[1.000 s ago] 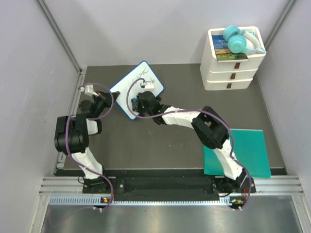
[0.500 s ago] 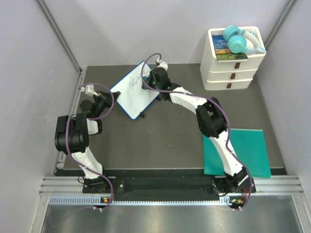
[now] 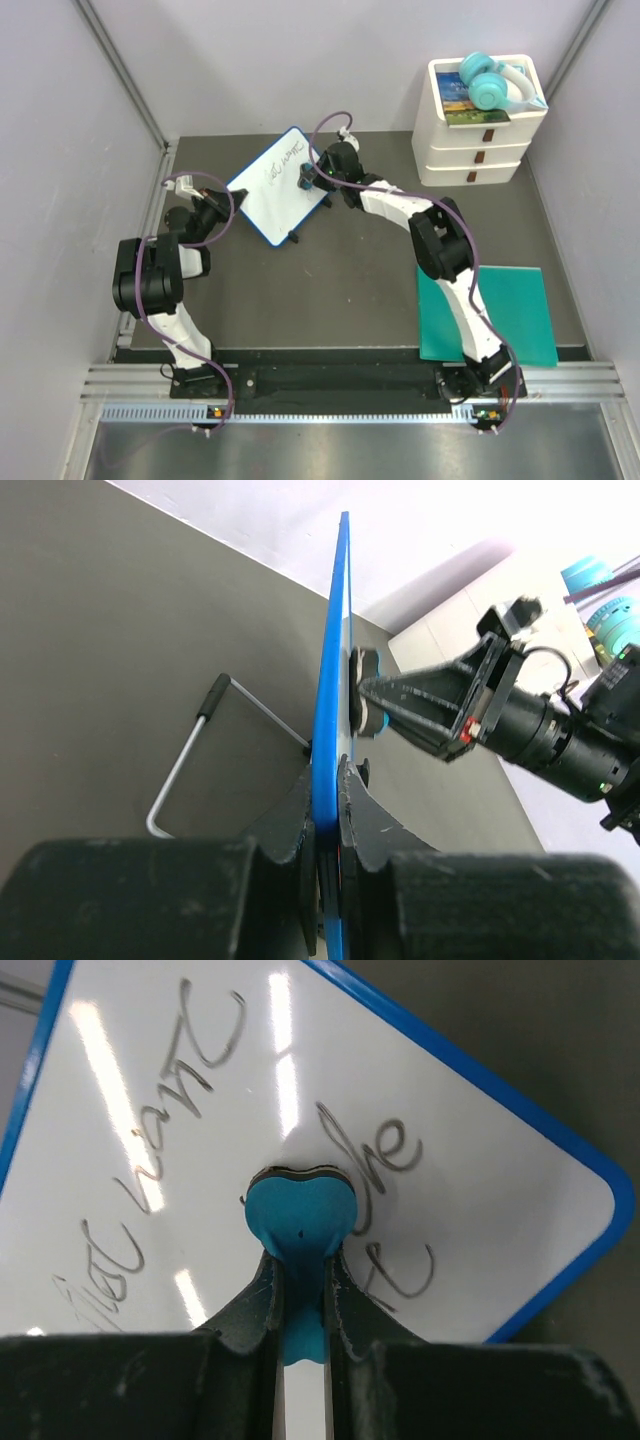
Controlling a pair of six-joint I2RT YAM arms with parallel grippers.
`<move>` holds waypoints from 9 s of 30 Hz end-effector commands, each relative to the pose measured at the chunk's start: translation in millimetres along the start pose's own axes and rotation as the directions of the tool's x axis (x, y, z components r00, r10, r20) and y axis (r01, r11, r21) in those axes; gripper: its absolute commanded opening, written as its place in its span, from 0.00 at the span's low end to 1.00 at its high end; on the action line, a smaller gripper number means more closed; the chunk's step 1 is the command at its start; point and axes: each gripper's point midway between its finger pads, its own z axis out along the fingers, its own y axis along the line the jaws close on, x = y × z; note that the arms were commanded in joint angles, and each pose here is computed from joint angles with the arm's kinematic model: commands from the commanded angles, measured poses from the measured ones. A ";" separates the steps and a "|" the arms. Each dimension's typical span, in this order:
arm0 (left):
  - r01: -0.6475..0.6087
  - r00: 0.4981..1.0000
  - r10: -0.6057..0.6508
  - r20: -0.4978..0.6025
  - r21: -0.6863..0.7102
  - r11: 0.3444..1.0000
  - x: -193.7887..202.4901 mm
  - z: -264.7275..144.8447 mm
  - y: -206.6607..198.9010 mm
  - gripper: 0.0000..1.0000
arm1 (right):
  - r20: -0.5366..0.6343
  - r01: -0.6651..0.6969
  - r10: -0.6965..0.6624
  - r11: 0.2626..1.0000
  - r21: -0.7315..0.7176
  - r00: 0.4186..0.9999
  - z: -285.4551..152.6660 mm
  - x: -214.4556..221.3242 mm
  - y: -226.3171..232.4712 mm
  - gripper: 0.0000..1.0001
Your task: Erase the whiteboard
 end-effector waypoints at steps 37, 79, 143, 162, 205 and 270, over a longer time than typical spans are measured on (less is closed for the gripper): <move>-0.081 0.992 0.079 -0.099 -0.009 0.997 32.9 -7.4 15.1 0.00 | -0.073 -0.101 0.119 0.970 0.220 0.990 -12.0 10.6 -67.2 0.00; -0.087 0.988 0.088 -0.123 0.013 0.996 40.9 -5.0 9.2 0.00 | -0.048 -0.159 0.169 0.973 0.167 0.984 6.4 27.9 -70.2 0.00; -0.114 0.978 0.120 -0.171 0.045 0.992 54.5 -0.8 -0.9 0.00 | 0.081 -0.067 0.079 0.988 -0.136 0.994 8.1 -71.7 26.5 0.00; -0.119 0.976 0.126 -0.180 0.047 0.992 58.4 -0.8 -2.2 0.00 | -0.085 0.188 -0.226 0.928 -0.322 0.970 -15.8 80.2 152.9 0.00; -0.136 0.968 0.143 -0.206 0.048 0.990 66.4 1.3 -4.7 0.00 | -0.334 0.422 -0.488 0.871 -0.253 0.807 -52.7 185.8 85.0 0.00; -0.136 0.965 0.143 -0.220 0.048 0.990 71.7 0.1 -7.4 0.00 | 0.440 0.221 -0.162 0.971 -0.086 0.883 -39.0 -58.8 38.8 0.00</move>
